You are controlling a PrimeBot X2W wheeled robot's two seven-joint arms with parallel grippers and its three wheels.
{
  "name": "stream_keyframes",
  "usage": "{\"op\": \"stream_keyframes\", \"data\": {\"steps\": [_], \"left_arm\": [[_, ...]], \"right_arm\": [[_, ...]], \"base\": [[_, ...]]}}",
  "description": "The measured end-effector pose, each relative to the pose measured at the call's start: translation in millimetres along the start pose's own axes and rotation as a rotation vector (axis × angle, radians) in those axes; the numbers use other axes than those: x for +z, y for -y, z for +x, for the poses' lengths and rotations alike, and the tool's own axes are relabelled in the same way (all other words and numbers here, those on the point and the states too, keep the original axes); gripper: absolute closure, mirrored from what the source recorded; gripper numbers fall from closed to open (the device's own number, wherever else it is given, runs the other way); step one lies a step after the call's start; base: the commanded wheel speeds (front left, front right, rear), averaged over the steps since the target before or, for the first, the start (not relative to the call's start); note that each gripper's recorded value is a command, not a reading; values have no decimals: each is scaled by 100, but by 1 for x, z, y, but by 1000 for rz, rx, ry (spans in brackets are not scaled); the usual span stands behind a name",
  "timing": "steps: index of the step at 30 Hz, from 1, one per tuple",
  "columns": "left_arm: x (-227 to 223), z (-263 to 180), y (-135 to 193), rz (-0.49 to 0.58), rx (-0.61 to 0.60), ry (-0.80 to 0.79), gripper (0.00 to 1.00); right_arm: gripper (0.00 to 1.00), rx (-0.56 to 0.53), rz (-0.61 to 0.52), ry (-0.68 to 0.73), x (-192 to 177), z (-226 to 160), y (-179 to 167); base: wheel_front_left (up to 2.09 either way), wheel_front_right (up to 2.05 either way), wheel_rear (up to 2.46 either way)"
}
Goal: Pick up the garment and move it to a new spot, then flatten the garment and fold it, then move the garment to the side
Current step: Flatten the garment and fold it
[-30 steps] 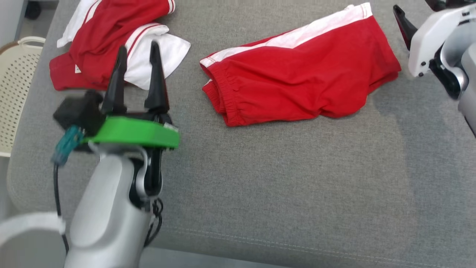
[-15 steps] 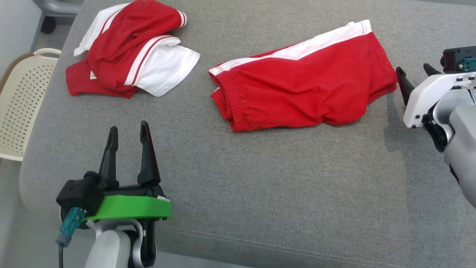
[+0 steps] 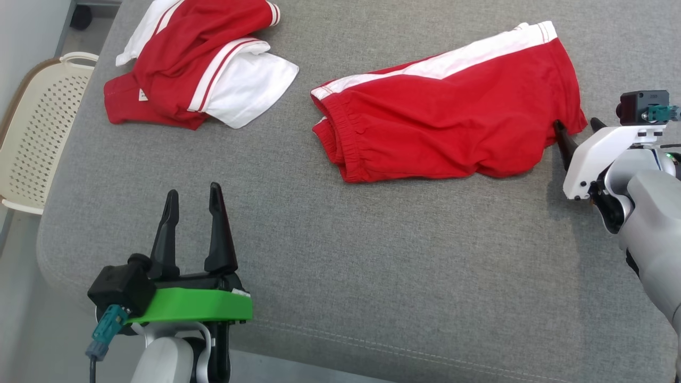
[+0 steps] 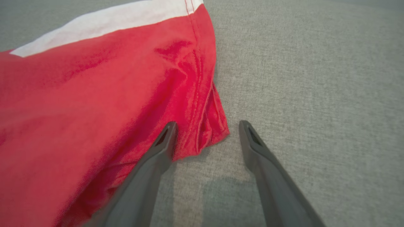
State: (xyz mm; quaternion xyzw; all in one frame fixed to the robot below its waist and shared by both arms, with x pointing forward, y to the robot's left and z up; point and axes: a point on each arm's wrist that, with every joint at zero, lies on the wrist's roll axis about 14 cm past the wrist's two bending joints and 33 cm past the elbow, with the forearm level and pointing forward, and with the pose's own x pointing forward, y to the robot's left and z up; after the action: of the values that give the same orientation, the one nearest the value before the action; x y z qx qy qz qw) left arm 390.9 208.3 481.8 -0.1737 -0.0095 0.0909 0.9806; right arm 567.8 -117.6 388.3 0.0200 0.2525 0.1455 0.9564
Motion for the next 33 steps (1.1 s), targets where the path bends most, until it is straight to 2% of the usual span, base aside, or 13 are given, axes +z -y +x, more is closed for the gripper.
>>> {"op": "stream_keyframes", "data": {"steps": [2,3,4,6,14,33], "left_arm": [[0,-1,0,1,-1,-2,0],[-1,-1,0,1,-1,-3,0],[-1,-1,1,1,-3,-4,0],[-2,-2,2,1,-4,-6,0],[-2,-4,6,-1,-16,-10,0],[2,-19,28,-30,-78,-4,0]], "right_arm": [[0,-5,15,-6,-2,1,1],[10,-8,28,-10,-2,2,1],[54,-9,35,-12,-3,2,1],[100,-12,37,-25,-5,3,2],[100,-14,36,-9,0,-4,1],[100,-92,134,42,-20,-70,27]], "base": [[0,0,0],[0,0,0],[0,0,0],[0,0,0],[0,0,0],[0,0,0]]}}
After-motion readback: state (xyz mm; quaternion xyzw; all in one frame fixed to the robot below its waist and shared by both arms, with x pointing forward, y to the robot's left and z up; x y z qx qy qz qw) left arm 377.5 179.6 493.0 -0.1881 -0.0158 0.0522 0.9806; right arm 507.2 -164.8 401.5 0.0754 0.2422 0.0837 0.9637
